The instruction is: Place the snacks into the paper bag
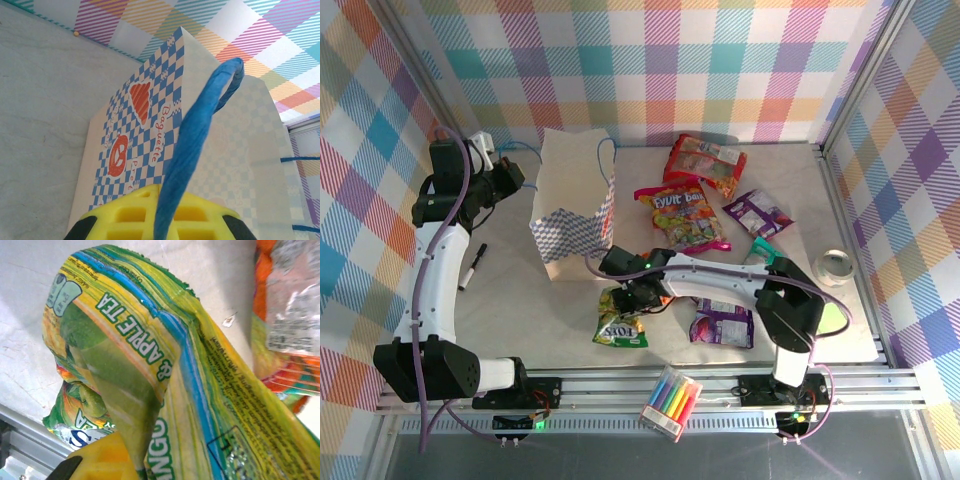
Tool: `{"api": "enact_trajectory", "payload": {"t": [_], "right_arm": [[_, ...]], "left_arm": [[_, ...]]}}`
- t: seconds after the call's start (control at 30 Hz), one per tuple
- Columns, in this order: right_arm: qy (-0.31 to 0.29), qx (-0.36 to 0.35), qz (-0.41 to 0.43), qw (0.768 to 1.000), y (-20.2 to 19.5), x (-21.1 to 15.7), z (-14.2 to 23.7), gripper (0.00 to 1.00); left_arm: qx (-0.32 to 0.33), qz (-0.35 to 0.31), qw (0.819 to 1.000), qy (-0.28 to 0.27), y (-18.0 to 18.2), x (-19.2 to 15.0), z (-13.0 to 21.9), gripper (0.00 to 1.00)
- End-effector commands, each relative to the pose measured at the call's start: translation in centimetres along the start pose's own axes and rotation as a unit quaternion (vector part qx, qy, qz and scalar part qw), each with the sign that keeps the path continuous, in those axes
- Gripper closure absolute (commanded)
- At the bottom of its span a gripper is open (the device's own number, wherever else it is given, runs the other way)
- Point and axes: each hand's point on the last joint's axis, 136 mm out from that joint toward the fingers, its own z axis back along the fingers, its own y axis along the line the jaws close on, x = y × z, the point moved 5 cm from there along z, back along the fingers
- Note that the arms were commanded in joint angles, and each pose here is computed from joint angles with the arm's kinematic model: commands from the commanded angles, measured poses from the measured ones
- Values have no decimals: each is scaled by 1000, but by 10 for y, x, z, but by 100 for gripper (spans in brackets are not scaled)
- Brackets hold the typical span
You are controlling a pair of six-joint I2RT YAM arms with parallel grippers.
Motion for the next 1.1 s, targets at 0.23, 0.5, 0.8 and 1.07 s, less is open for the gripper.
{"api": "enact_trajectory", "payload": {"t": [0.23, 0.5, 0.8, 1.07], "right_arm": [[-75, 14, 40, 996, 15, 21, 67, 92], [-137, 20, 58, 989, 13, 24, 122, 91], [-211, 24, 84, 974, 11, 30, 176, 90], [-269, 41, 124, 954, 22, 41, 218, 89]], "left_arm": [[-12, 13, 1000, 3, -2, 5, 2, 89], [-16, 13, 1000, -2, -5, 8, 5, 87], [-19, 13, 1000, 0, -8, 11, 5, 87], [-27, 13, 1000, -3, -11, 14, 7, 87]]}}
